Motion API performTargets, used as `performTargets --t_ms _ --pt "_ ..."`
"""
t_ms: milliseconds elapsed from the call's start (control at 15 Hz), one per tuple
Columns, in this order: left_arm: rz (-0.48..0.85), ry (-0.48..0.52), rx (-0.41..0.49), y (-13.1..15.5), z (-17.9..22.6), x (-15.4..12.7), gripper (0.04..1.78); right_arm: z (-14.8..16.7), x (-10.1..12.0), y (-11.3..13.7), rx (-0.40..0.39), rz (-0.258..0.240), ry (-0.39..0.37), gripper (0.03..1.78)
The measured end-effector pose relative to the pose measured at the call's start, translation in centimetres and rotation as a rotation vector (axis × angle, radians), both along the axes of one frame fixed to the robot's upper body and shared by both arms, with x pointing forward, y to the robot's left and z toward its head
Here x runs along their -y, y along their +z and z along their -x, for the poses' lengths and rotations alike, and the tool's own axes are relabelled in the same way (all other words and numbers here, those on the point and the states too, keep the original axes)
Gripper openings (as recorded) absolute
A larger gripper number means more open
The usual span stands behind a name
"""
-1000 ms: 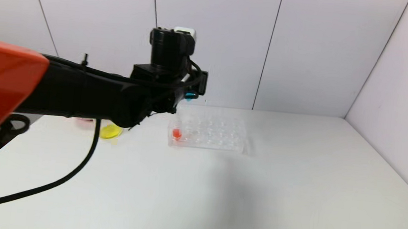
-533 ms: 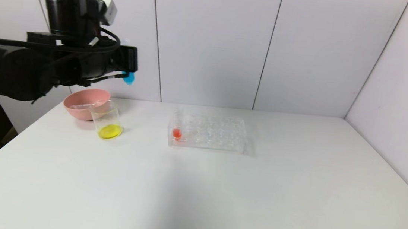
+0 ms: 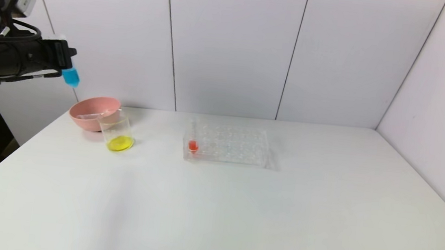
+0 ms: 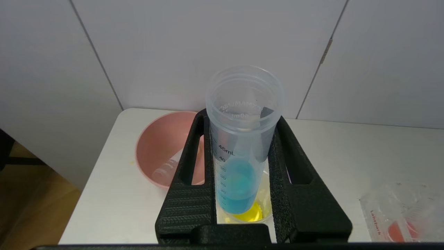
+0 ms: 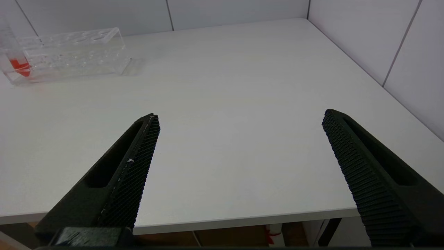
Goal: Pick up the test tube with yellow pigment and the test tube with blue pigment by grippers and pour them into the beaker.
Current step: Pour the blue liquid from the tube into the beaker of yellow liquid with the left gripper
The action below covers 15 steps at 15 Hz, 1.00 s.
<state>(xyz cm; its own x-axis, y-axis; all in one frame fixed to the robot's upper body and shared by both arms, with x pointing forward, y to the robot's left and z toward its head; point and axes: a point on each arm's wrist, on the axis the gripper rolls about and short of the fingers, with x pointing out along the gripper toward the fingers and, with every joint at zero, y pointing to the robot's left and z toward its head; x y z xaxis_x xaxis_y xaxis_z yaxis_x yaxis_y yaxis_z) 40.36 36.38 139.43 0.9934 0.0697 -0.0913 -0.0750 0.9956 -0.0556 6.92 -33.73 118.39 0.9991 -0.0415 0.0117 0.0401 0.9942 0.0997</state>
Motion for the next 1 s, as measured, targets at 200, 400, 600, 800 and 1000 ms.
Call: performTargets --t_ms 200,400,600,800,1000 --pt "0.008 0.020 0.002 -0.1 0.7 -2.2 0.45 0.0 0.0 0.0 0.000 0.000 0.000 1.71" --pt "0.011 0.025 0.005 0.1 1.2 -3.3 0.45 0.0 0.0 0.0 0.000 0.000 0.000 1.71" --pt "0.016 0.021 0.001 0.0 1.5 -4.0 0.45 0.0 0.0 0.0 0.000 0.000 0.000 1.71" --pt "0.010 0.025 -0.011 -0.3 1.4 -4.2 0.45 0.0 0.0 0.0 0.000 0.000 0.000 1.71" --pt "0.004 -0.027 -0.027 -0.5 1.2 -4.1 0.45 0.0 0.0 0.0 0.000 0.000 0.000 1.71"
